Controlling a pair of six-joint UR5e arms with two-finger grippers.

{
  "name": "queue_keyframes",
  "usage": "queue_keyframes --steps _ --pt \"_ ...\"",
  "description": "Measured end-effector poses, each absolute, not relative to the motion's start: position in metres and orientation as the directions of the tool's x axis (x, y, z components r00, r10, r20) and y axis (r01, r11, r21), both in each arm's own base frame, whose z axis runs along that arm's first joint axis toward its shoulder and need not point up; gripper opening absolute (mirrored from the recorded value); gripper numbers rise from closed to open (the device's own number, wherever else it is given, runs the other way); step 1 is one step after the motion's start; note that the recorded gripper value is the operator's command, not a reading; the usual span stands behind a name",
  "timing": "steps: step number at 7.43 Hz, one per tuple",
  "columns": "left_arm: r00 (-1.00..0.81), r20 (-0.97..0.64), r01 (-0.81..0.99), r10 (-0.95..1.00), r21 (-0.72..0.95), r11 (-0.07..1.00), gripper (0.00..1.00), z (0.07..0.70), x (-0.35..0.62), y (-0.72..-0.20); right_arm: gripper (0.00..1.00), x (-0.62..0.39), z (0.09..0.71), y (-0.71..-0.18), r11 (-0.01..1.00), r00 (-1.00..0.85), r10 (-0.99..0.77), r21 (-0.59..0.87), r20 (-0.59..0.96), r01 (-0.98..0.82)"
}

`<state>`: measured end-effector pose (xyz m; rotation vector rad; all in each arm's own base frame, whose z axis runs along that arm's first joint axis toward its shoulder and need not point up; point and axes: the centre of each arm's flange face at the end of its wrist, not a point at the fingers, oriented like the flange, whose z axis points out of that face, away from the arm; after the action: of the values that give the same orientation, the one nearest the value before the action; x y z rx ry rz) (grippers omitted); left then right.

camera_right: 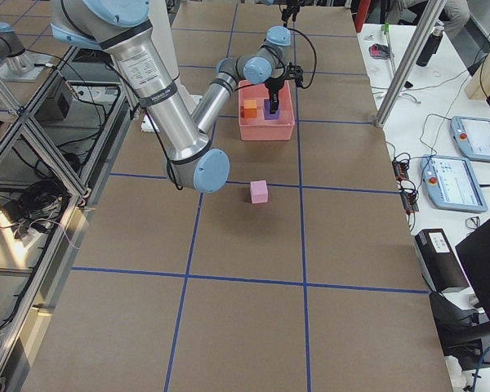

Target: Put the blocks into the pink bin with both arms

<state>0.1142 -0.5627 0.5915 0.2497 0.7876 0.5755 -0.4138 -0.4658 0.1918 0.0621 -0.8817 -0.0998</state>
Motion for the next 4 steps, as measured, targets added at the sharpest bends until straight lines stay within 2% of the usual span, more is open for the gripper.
queue_keyframes --steps 4 --pt "0.566 -0.601 -0.391 0.564 0.407 0.826 1.00 0.611 0.111 -0.551 0.00 -0.475 0.177 -0.466 0.993 0.651 -0.118 0.094 0.749 0.072"
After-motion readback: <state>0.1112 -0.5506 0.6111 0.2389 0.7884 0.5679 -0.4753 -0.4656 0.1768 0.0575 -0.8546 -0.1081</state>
